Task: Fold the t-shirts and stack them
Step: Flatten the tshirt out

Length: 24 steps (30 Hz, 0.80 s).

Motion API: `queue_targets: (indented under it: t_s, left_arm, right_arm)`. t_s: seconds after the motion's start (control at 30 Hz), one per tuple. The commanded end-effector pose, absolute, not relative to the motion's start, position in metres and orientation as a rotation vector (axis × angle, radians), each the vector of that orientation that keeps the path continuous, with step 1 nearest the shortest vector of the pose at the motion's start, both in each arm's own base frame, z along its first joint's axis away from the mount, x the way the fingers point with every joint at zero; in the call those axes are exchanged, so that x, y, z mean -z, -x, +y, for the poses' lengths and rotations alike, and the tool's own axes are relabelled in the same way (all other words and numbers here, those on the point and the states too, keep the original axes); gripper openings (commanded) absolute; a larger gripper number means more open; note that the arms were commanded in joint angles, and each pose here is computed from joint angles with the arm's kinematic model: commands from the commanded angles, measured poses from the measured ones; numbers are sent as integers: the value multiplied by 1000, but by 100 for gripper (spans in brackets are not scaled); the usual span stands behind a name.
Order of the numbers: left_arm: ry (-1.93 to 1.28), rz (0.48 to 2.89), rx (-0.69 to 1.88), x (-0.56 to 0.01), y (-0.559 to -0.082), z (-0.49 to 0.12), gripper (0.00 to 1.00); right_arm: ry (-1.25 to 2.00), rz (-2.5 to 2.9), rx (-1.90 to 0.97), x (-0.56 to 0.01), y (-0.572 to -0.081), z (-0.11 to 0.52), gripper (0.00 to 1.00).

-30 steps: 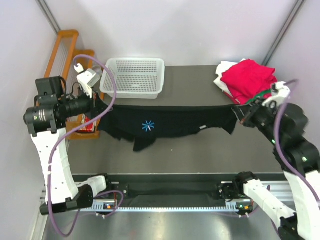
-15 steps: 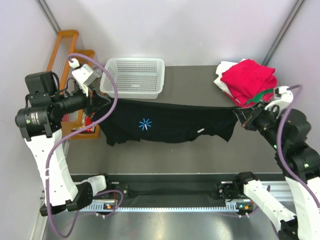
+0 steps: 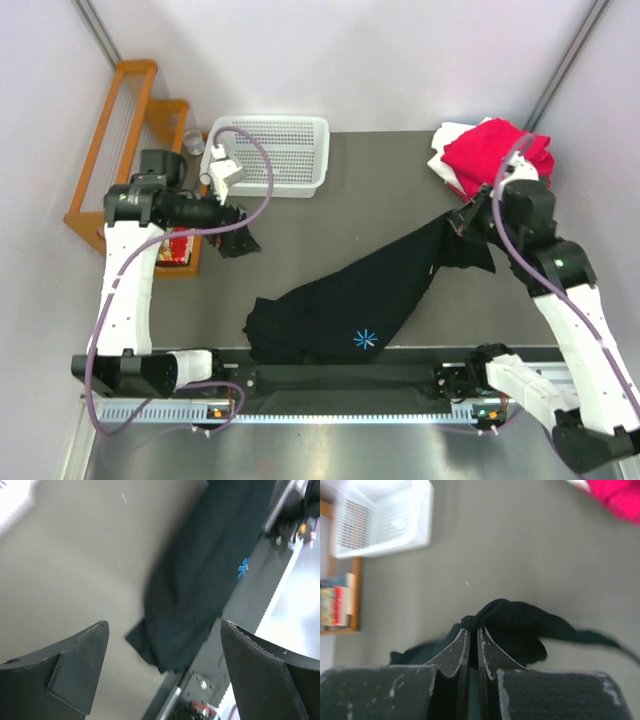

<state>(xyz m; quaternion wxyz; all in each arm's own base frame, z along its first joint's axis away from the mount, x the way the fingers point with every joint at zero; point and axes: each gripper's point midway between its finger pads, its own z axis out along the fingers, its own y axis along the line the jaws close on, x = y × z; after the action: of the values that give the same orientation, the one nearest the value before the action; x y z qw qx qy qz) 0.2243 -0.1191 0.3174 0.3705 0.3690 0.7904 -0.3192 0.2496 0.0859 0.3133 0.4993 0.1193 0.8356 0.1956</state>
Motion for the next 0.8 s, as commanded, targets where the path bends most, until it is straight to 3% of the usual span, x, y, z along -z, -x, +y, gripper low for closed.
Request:
queue_targets:
  t_s: [0.0, 0.27, 0.37, 0.53, 0.77]
  left_arm:
    - [-988, 2165, 844, -297, -193, -120, 98]
    - [-866, 2232, 677, -271, -219, -106, 98]
    - [-809, 2347, 601, -245, -230, -97, 92]
    - [-821, 2564, 475, -193, -224, -88, 72]
    - [-881, 2503, 533, -197, -226, -102, 61]
  right_arm:
    - [-307, 1950, -512, -325, -272, 89, 0]
    - [-311, 2010, -495, -306, -268, 87, 0]
    - [-313, 2034, -488, -301, -262, 85, 0]
    - [-329, 2140, -434, -274, -232, 75, 0]
    - [-333, 2315, -352, -216, -193, 64, 0]
